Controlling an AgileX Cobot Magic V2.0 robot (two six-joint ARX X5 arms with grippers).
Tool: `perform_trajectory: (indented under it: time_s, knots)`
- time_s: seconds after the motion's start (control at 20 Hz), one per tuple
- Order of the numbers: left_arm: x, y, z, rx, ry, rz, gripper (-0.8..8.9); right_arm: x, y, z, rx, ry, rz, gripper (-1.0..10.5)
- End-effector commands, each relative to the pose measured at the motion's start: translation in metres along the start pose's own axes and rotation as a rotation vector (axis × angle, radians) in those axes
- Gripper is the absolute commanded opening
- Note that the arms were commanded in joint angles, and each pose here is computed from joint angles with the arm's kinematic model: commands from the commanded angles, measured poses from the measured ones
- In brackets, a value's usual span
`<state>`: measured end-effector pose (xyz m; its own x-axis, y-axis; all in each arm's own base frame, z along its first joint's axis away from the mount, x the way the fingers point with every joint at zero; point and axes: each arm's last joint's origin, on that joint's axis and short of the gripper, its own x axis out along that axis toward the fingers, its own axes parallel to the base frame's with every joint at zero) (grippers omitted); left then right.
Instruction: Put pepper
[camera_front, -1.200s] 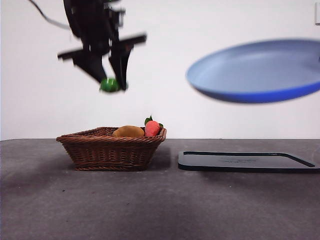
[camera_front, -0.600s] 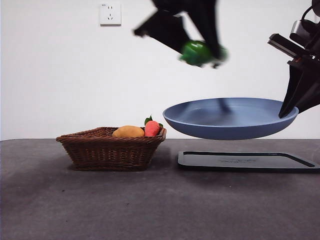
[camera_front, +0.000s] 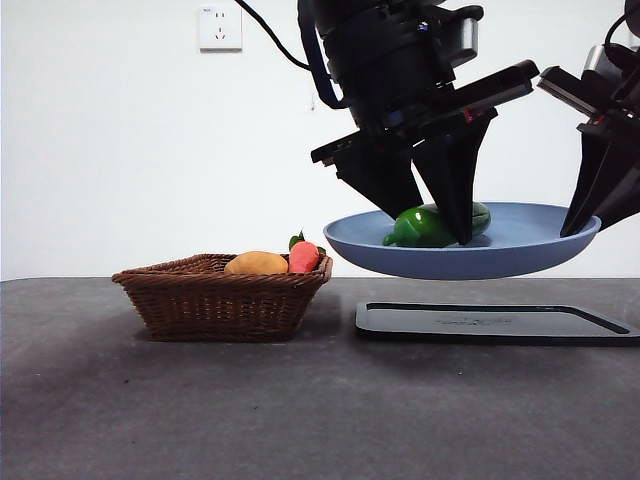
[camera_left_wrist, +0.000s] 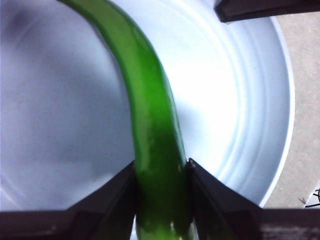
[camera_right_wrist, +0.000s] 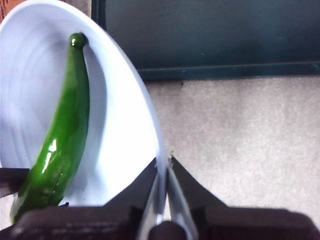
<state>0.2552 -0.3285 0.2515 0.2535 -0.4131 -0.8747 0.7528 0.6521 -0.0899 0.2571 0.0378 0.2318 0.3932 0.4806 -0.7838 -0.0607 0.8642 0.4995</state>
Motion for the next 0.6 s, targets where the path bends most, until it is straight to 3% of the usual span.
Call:
perform_trajectory:
  time_s: [0.05, 0.35, 0.6]
  knots:
    - [0.009, -0.006, 0.002, 0.022, 0.007, -0.005, 2.38, -0.001, 0.003, 0.006, -0.004, -0.014, 0.021, 0.1]
    - [0.001, -0.007, 0.003, 0.023, -0.003, -0.006, 2.49, -0.001, 0.003, 0.004, 0.03, 0.003, 0.014, 0.1]
    - [-0.043, -0.009, 0.006, 0.03, -0.101, -0.014, 2.49, -0.001, 0.002, 0.003, 0.06, 0.008, 0.008, 0.1]
